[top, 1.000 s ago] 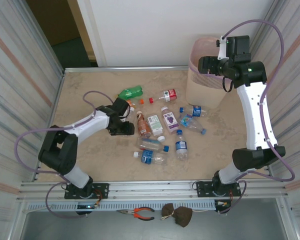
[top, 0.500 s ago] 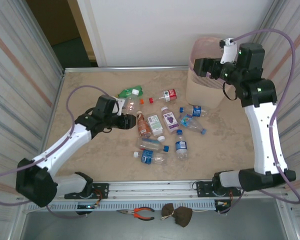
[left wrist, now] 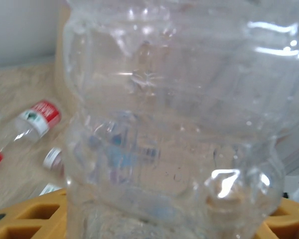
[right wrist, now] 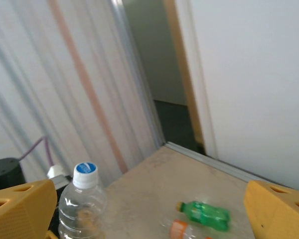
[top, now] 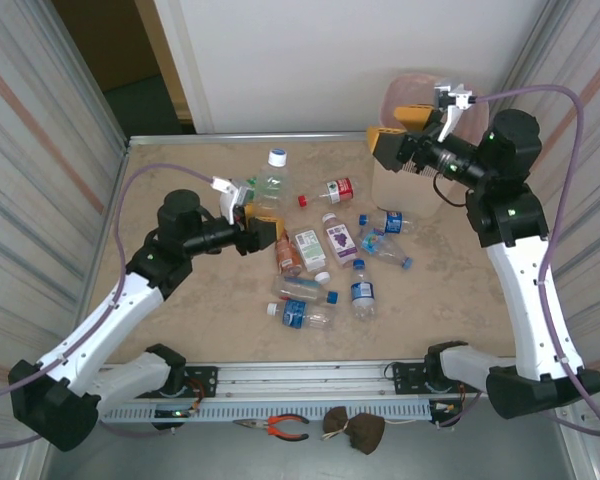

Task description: Put the plastic bottles in the bin

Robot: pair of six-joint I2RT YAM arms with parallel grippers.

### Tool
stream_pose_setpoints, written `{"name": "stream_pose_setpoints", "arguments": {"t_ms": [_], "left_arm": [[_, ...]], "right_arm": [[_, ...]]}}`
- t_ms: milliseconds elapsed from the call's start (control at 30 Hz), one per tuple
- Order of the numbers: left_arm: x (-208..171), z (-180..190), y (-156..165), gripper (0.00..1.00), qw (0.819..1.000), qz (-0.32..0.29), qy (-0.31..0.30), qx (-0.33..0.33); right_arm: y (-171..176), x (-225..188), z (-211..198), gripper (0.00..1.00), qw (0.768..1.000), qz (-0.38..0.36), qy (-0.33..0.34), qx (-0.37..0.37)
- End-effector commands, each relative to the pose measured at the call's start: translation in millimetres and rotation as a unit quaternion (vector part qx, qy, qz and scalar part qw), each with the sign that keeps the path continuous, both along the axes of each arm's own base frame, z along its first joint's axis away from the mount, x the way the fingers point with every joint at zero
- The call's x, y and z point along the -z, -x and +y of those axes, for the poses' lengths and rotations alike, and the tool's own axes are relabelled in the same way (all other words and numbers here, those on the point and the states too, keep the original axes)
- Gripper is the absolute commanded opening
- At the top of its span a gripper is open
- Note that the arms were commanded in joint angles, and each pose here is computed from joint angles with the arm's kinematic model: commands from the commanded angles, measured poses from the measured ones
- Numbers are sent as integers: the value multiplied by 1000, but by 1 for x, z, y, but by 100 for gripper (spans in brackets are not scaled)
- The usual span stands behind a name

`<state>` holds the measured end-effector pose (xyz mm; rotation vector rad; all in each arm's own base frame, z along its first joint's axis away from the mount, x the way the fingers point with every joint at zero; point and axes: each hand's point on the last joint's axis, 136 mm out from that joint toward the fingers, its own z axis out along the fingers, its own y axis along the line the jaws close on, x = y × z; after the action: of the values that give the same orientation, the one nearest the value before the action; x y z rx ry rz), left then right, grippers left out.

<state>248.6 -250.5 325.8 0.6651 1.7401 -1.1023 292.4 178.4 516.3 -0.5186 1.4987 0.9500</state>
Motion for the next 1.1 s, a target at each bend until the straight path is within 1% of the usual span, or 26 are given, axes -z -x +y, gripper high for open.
{"name": "stream_pose_setpoints", "arguments": {"t_ms": [0, 167, 333, 567, 733, 867, 1067], "left_arm": [[-51, -6, 21, 49, 994, -79, 56, 58], [-86, -15, 41, 49, 983, -132, 77, 98], [-112, -28, 62, 49, 971, -169, 88, 146], [-136, -39, 89, 49, 955, -204, 98, 192], [-142, -42, 96, 49, 951, -210, 99, 202], [-144, -42, 96, 50, 952, -211, 99, 199], [-145, -41, 98, 50, 952, -214, 100, 196]], "right_arm": [[33, -24, 22, 97, 995, -58, -18, -80], [67, -26, 55, 100, 979, -100, -10, -175], [99, -27, 85, 99, 959, -133, -1, -250], [119, -25, 113, 99, 945, -141, -1, -295], [136, -19, 128, 100, 930, -148, 8, -335], [147, -16, 133, 96, 923, -155, 13, -352], [148, -8, 140, 90, 922, -145, 25, -358]]}}
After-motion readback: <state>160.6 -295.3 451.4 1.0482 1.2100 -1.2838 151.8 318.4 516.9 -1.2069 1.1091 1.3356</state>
